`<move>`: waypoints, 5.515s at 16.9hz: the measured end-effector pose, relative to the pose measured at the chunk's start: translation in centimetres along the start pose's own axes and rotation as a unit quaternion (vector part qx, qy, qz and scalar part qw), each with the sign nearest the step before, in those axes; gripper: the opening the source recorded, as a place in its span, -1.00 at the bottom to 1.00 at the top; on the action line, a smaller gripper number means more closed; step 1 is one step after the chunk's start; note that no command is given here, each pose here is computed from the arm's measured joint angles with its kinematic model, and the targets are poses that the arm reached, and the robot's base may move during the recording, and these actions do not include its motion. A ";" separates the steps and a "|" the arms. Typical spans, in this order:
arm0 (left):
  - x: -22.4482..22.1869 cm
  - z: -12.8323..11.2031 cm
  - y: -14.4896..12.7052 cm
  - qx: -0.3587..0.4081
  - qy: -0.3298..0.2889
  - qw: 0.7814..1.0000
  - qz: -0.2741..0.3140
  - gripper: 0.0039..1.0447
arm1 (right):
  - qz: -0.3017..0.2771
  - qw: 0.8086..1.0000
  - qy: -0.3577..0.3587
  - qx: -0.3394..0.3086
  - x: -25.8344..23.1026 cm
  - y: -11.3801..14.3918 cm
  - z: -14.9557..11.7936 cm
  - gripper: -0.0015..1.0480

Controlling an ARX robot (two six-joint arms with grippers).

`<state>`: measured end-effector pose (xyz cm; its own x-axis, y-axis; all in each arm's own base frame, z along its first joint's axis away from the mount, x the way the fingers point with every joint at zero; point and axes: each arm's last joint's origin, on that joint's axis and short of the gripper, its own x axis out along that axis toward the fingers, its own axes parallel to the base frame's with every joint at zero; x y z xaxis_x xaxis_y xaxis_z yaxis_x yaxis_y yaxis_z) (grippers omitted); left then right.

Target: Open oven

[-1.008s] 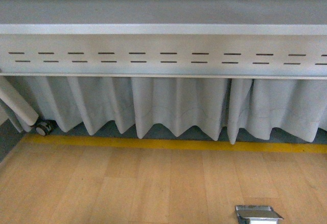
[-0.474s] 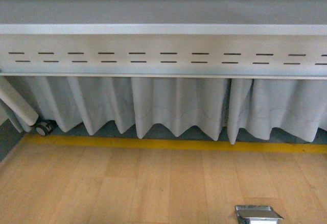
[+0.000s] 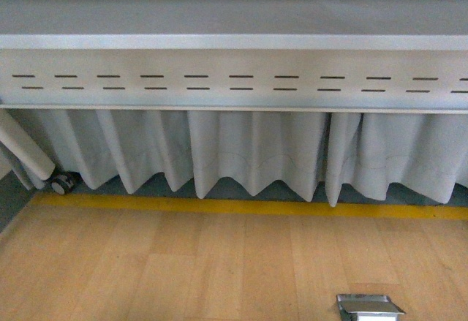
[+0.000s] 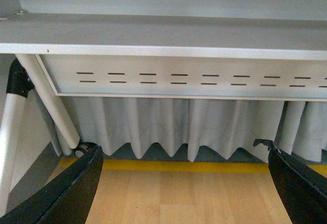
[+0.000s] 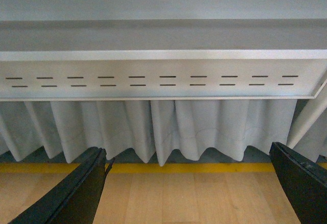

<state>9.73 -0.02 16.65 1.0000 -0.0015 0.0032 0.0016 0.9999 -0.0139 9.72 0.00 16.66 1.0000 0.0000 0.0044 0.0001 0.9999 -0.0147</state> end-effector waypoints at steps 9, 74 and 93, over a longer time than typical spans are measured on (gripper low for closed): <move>0.0 0.0 0.0 0.000 0.000 1.000 0.000 0.88 | 0.000 1.000 0.000 0.000 0.0 0.0 0.0 0.87; 0.0 -0.1 0.0 0.002 0.008 1.000 0.001 0.88 | 0.000 1.000 0.000 0.000 0.0 0.0 0.0 0.87; 17.3 -5.4 -13.8 -0.263 0.346 0.893 -0.118 0.88 | 0.000 1.000 0.000 0.000 0.0 0.0 0.0 0.87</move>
<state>26.98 -13.88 11.47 0.7343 -0.4016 -0.5473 0.0315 0.8255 -0.5635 9.73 0.00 16.66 1.0000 0.0000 0.0036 0.0001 0.9999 -0.0147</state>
